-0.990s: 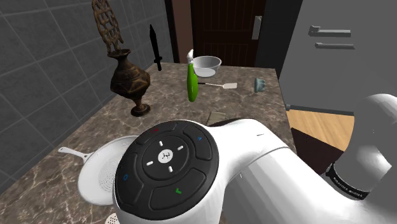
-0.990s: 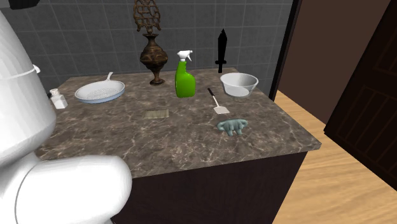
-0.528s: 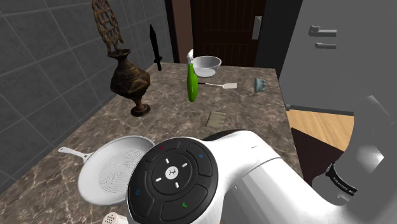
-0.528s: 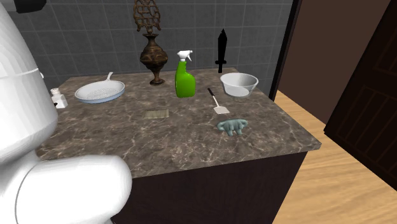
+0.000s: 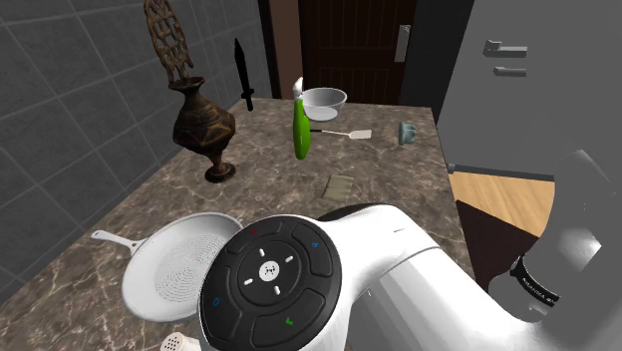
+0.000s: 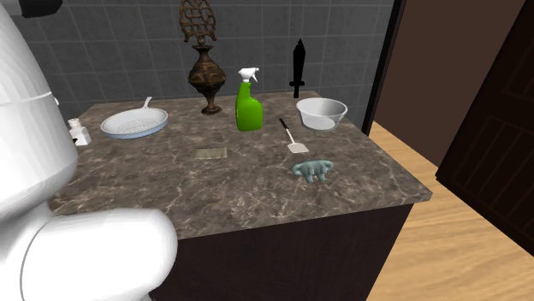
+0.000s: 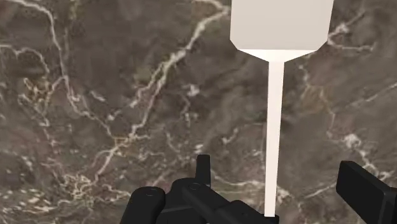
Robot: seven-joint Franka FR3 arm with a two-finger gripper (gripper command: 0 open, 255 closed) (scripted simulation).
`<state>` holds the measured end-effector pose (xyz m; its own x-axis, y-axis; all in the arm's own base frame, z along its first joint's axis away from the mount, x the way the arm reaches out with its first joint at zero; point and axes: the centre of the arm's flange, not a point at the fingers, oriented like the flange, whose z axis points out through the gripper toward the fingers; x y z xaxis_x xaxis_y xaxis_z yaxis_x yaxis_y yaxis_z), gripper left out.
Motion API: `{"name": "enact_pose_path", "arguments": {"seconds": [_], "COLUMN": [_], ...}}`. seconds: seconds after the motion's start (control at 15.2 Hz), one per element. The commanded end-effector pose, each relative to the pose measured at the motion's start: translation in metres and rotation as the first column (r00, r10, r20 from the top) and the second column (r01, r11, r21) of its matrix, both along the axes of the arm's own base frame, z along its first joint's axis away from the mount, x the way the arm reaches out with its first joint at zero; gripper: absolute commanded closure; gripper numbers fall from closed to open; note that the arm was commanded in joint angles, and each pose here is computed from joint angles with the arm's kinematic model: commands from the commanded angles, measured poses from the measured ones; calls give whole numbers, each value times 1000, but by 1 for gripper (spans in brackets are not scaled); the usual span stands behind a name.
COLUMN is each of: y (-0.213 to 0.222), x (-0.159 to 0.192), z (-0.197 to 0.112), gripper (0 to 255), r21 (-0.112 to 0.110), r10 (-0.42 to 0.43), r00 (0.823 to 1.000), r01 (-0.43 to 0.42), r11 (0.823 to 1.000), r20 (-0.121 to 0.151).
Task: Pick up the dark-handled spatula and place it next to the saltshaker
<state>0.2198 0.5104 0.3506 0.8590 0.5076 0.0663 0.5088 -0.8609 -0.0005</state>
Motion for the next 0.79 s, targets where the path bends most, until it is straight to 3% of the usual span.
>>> {"name": "enact_pose_path", "arguments": {"seconds": [0.0, 0.07, 0.33, 0.73], "y": [0, 0, -2, -2], "x": [0, 0, -3, -3], "z": [0, 0, 50, 50], "gripper": [0, 0, 0, 0], "r21": [0, 0, 0, 0], "r10": [0, 0, 0, 0], "r00": [1000, 1000, 1000, 1000], "r01": [0, 0, 0, 0], "r11": [1000, 1000, 1000, 1000], "r20": [0, 0, 0, 0]}}
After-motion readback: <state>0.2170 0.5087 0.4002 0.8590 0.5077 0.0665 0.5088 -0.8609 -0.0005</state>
